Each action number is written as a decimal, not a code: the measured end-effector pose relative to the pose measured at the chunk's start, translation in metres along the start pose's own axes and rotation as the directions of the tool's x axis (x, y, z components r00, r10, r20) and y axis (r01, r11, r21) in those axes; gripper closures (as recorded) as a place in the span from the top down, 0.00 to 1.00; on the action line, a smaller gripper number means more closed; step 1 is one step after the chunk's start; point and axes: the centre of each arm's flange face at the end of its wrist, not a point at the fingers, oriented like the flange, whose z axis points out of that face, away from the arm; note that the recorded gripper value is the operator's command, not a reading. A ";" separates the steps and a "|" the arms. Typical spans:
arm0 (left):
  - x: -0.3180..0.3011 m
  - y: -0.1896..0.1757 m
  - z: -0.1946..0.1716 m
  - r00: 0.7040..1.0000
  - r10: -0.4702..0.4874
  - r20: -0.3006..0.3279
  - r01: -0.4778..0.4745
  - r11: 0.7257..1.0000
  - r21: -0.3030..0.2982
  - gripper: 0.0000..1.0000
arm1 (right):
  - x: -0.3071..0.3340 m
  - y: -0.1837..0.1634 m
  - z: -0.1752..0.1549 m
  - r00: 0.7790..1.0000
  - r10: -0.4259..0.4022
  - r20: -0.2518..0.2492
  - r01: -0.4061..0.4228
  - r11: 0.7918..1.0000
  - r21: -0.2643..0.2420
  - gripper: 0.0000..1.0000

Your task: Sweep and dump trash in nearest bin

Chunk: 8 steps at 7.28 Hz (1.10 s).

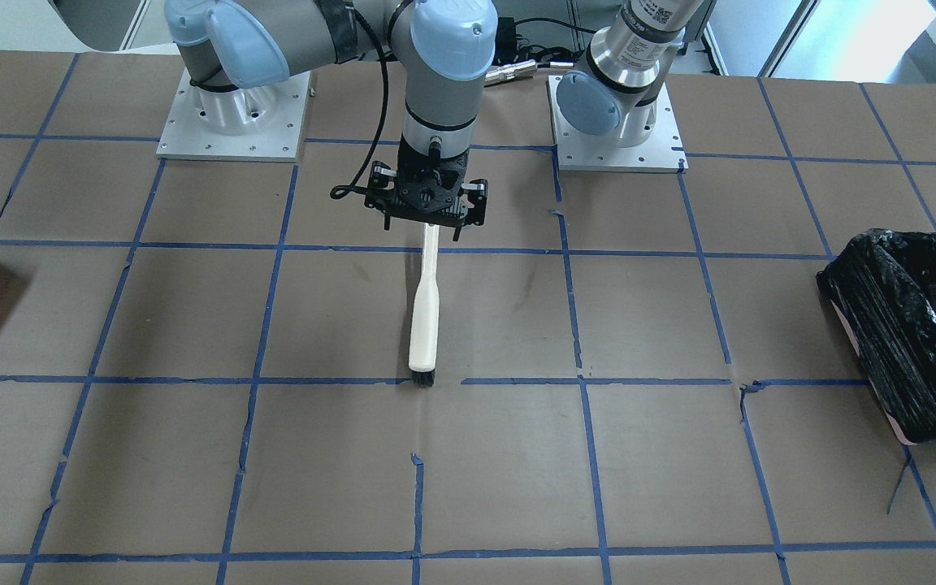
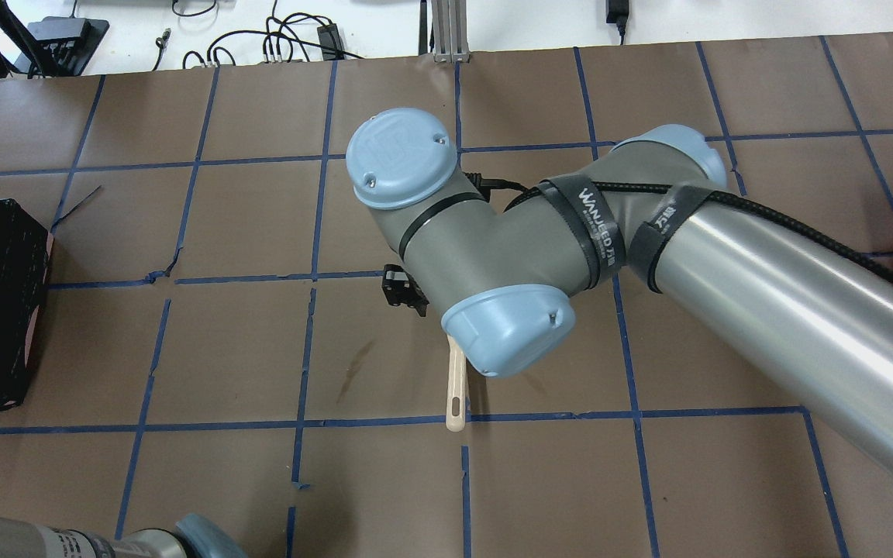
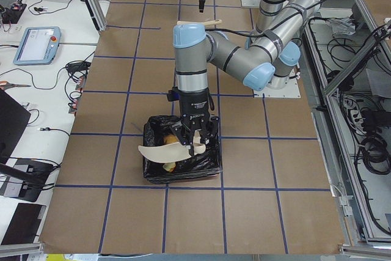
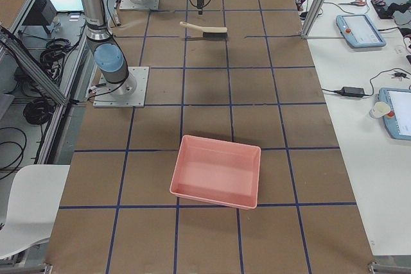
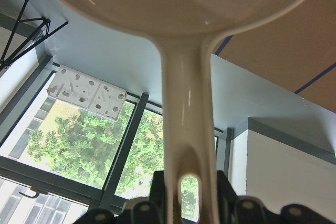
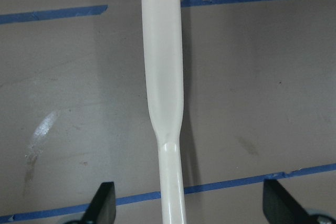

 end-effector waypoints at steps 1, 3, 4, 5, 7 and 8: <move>-0.006 -0.027 -0.016 1.000 -0.013 0.003 0.013 1.000 0.028 0.00 | 0.013 -0.002 -0.011 1.000 0.009 0.000 -0.009 1.000 -0.001 1.00; -0.012 -0.080 -0.052 0.999 -0.048 0.009 0.047 0.996 0.078 0.00 | 0.029 -0.001 -0.024 1.000 0.013 -0.003 -0.013 1.000 -0.007 1.00; -0.013 -0.105 -0.063 0.997 -0.073 -0.007 0.074 0.991 0.109 0.00 | 0.032 0.000 -0.028 1.000 0.013 -0.004 -0.013 1.000 -0.005 1.00; -0.012 -0.134 -0.070 0.995 -0.088 -0.041 0.093 0.985 0.146 0.00 | 0.037 0.002 -0.032 1.000 0.016 -0.007 -0.016 1.000 -0.007 1.00; -0.005 -0.202 -0.088 0.987 -0.115 -0.111 0.137 0.967 0.214 0.00 | 0.066 -0.003 -0.044 0.999 0.031 -0.009 -0.031 0.999 -0.019 1.00; 0.002 -0.239 -0.099 0.979 -0.139 -0.146 0.174 0.950 0.261 0.00 | 0.082 -0.010 -0.052 0.999 0.039 -0.002 -0.039 0.999 -0.013 1.00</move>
